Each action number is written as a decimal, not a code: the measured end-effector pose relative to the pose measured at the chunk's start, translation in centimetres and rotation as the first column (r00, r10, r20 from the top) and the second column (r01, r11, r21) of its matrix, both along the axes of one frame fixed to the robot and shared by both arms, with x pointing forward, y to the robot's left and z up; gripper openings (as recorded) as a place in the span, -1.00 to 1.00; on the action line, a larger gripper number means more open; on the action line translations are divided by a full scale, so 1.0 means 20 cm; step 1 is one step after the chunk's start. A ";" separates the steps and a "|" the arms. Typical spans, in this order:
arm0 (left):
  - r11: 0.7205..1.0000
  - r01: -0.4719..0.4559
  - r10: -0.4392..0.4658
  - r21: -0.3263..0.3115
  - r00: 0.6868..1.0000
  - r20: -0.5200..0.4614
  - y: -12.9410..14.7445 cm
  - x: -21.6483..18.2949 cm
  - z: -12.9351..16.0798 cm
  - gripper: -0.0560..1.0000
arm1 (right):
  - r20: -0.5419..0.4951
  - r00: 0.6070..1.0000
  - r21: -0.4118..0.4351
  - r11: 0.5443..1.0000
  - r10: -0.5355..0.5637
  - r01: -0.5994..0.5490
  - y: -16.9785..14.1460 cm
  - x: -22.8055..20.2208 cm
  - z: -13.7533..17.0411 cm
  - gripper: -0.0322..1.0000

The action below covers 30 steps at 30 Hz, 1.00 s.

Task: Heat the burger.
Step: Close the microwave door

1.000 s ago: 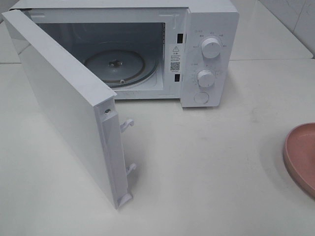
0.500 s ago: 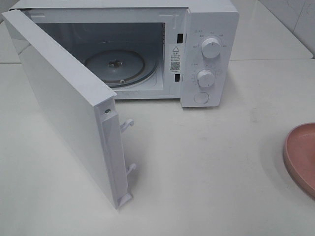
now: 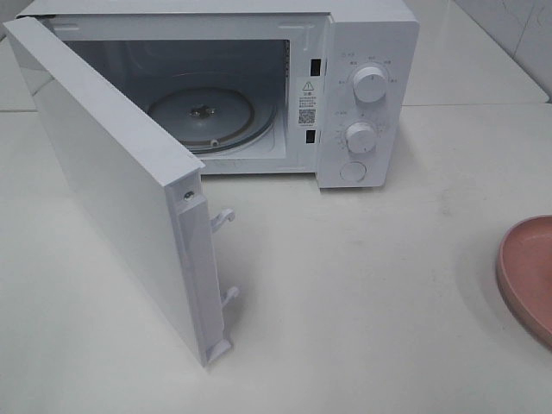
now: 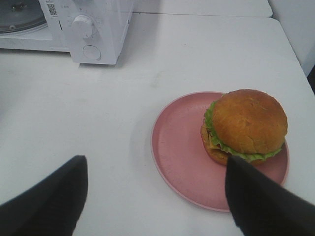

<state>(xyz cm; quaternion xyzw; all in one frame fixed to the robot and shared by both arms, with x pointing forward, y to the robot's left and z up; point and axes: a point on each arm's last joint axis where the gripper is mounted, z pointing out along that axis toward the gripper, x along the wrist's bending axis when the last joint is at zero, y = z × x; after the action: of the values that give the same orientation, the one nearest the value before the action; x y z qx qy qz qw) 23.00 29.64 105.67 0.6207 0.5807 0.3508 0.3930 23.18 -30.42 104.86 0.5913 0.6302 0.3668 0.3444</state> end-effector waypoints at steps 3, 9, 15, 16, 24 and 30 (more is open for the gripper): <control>1.000 0.000 0.000 0.000 1.000 0.000 0.00 0.00 0.00 0.95 | 0.000 1.000 0.000 1.000 0.000 0.000 0.00 0.00 0.00 0.52; 1.000 0.001 -0.001 -0.001 1.000 0.000 0.00 0.00 0.00 0.95 | 0.000 1.000 0.000 1.000 0.000 0.000 0.00 0.00 0.00 0.52; 1.000 0.000 0.000 -0.002 1.000 0.004 0.00 0.00 0.00 0.95 | 0.000 1.000 0.000 1.000 0.000 0.000 0.00 0.00 0.00 0.52; 1.000 0.000 0.000 -0.002 1.000 0.004 0.00 0.00 0.00 0.95 | 0.000 1.000 0.000 1.000 0.000 0.000 0.00 0.00 0.00 0.52; 1.000 -0.002 0.002 -0.004 1.000 0.016 0.00 0.04 0.07 0.81 | 0.000 1.000 0.000 1.000 0.000 0.000 0.00 0.00 0.00 0.52; 1.000 -0.009 0.009 -0.007 1.000 0.002 0.00 0.17 0.11 0.33 | 0.000 1.000 0.000 1.000 0.000 0.000 0.00 0.00 0.00 0.52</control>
<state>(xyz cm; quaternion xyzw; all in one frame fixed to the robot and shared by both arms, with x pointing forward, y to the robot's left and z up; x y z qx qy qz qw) 26.46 29.60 107.82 0.6163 0.5842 0.3513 0.3944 23.18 -30.42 104.86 0.5913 0.6302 0.3668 0.3444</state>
